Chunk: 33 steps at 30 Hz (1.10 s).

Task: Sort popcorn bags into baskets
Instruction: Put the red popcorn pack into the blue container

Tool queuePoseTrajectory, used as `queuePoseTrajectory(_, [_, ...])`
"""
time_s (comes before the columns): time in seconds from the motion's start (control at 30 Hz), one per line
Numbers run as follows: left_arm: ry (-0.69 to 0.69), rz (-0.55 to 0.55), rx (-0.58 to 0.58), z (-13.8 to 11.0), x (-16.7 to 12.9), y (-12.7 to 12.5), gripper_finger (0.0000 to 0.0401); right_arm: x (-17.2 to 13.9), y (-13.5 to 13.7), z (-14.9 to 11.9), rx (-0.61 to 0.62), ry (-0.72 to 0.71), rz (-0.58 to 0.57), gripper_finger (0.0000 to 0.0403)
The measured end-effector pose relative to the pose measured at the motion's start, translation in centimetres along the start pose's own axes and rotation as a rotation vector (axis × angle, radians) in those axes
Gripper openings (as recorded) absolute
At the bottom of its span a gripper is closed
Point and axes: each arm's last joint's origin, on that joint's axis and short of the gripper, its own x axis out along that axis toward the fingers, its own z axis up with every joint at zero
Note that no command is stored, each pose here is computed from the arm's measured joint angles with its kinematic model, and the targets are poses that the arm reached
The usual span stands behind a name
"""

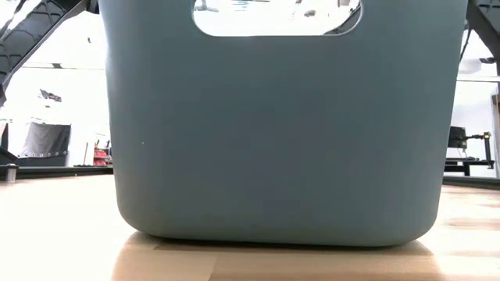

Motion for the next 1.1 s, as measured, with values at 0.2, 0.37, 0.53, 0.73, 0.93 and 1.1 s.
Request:
queuePoseTrajectory(0.2, [0.025,-0.038,-0.01,0.4,-0.5,-0.5,0.0019,-5.5,1.2,0.9,-0.042,-0.037,0.02,0.002])
queuePoseTrajectory(0.37, [0.069,-0.003,0.051,1.8,-2.3,-2.2,0.0017,-11.3,1.9,0.6,-0.069,-0.056,-0.032,0.0032])
queuePoseTrajectory(0.53, [0.094,0.068,0.167,3.7,-5.4,-5.6,0.0008,-16.9,2.1,-0.5,-0.088,-0.086,-0.103,0.0027])
queuePoseTrajectory(0.73, [0.084,0.11,0.328,4.9,-10.9,-11.7,0.0017,-22.3,1.9,-2.2,-0.081,-0.132,-0.165,0.0018])
queuePoseTrajectory(0.93, [0.13,0.045,0.468,2.2,-16.0,-19.4,0.0007,-26.4,0.8,-4.0,-0.046,-0.159,-0.184,0.0032])
queuePoseTrajectory(1.1, [0.211,-0.107,0.655,-3.6,-17.2,-26.5,0.0017,-28.4,0.2,-5.3,-0.01,-0.171,-0.186,0.0032])
